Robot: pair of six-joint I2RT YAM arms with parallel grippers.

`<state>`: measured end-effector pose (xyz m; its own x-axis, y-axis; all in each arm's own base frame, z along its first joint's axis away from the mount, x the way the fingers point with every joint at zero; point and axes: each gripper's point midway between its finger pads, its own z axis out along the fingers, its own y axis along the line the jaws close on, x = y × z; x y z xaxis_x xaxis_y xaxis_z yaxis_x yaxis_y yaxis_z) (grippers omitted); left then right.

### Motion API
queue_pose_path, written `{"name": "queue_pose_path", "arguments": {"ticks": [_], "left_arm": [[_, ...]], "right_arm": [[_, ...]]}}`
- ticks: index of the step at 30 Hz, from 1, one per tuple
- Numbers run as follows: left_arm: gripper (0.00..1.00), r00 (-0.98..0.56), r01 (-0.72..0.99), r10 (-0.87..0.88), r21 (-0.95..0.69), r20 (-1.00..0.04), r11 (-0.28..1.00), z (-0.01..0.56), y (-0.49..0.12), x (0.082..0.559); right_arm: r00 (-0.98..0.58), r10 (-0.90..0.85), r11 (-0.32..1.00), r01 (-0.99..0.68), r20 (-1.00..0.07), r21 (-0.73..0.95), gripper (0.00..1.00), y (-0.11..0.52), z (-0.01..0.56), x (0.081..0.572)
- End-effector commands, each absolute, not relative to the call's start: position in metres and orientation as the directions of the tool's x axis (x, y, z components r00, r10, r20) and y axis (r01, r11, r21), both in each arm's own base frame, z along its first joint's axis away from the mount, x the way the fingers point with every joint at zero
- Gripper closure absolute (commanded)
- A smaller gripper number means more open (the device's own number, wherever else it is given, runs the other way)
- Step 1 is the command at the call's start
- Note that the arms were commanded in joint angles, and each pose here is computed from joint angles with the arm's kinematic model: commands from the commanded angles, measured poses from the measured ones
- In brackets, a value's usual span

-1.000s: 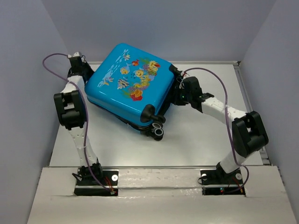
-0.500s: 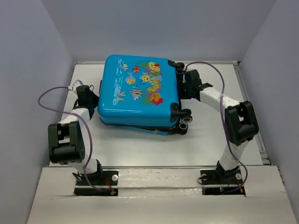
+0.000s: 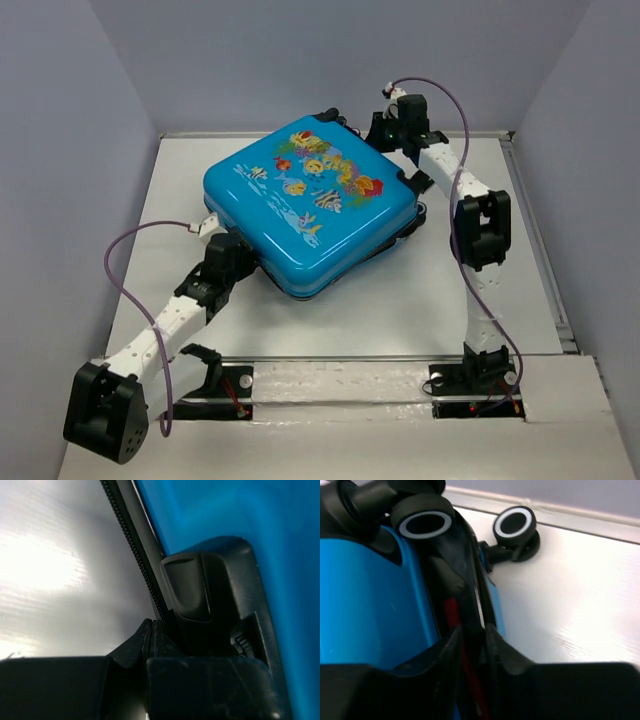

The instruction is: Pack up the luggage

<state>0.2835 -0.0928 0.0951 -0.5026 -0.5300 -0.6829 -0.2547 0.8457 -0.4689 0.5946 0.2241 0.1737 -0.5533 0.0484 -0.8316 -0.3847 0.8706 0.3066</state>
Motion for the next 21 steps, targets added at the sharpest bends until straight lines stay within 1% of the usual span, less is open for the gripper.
{"name": "queue_pose_path", "arguments": {"ticks": [1, 3, 4, 6, 8, 9, 11, 12, 13, 15, 16, 17, 18, 20, 21], "left_arm": [[0.94, -0.439, -0.005, -0.567, -0.629, -0.697, 0.777, 0.164, -0.150, 0.295], [0.94, -0.422, 0.014, -0.560, -0.623, -0.713, 0.782, 0.175, -0.152, 0.301], [0.94, -0.408, 0.031, -0.563, -0.627, -0.719, 0.779, 0.187, -0.154, 0.304], [0.93, -0.391, 0.058, -0.556, -0.623, -0.733, 0.780, 0.200, -0.156, 0.307], [0.92, -0.355, 0.068, -0.551, -0.609, -0.755, 0.790, 0.216, -0.154, 0.313], [0.89, -0.322, 0.071, -0.557, -0.607, -0.765, 0.792, 0.230, -0.152, 0.318], [0.88, -0.302, 0.075, -0.557, -0.601, -0.774, 0.795, 0.240, -0.151, 0.323], [0.87, -0.294, 0.077, -0.552, -0.595, -0.780, 0.800, 0.243, -0.152, 0.326], [0.87, -0.277, 0.080, -0.559, -0.598, -0.782, 0.797, 0.253, -0.152, 0.330], [0.86, -0.266, 0.073, -0.557, -0.593, -0.787, 0.802, 0.258, -0.151, 0.336], [0.86, -0.243, 0.070, -0.566, -0.597, -0.787, 0.799, 0.269, -0.149, 0.341], [0.85, -0.241, 0.065, -0.567, -0.596, -0.788, 0.800, 0.270, -0.150, 0.346], [0.83, -0.229, 0.074, -0.567, -0.595, -0.791, 0.801, 0.275, -0.151, 0.350], [0.82, -0.228, 0.075, -0.571, -0.599, -0.789, 0.797, 0.283, -0.153, 0.359], [0.82, -0.256, 0.051, -0.569, -0.599, -0.781, 0.799, 0.275, -0.151, 0.365]], "right_arm": [[-0.501, 0.095, 0.580, -0.675, -0.860, 0.457, 0.49, 0.338, 0.281, 0.534], [-0.474, 0.107, 0.607, -0.665, -0.874, 0.435, 0.34, 0.332, 0.294, 0.535], [-0.432, 0.128, 0.648, -0.645, -0.893, 0.405, 0.24, 0.323, 0.313, 0.537], [-0.377, 0.141, 0.669, -0.645, -0.915, 0.369, 0.12, 0.308, 0.346, 0.530], [-0.341, 0.146, 0.675, -0.652, -0.929, 0.345, 0.11, 0.300, 0.368, 0.517], [-0.310, 0.140, 0.671, -0.668, -0.940, 0.320, 0.11, 0.293, 0.385, 0.499], [-0.300, 0.147, 0.661, -0.679, -0.943, 0.319, 0.12, 0.286, 0.395, 0.477], [-0.266, 0.164, 0.650, -0.696, -0.950, 0.307, 0.13, 0.284, 0.404, 0.467], [-0.283, 0.163, 0.633, -0.705, -0.945, 0.320, 0.18, 0.276, 0.396, 0.438], [-0.245, 0.189, 0.613, -0.727, -0.951, 0.310, 0.26, 0.275, 0.398, 0.409], [-0.319, 0.153, 0.606, -0.718, -0.935, 0.344, 0.39, 0.279, 0.356, 0.390], [-0.268, 0.182, 0.589, -0.741, -0.946, 0.323, 0.46, 0.273, 0.376, 0.365], [-0.265, 0.201, 0.594, -0.732, -0.943, 0.333, 0.55, 0.270, 0.374, 0.356], [-0.280, 0.198, 0.591, -0.730, -0.939, 0.343, 0.63, 0.269, 0.356, 0.333], [-0.292, 0.215, 0.623, -0.694, -0.932, 0.361, 0.69, 0.258, 0.338, 0.320]]}}
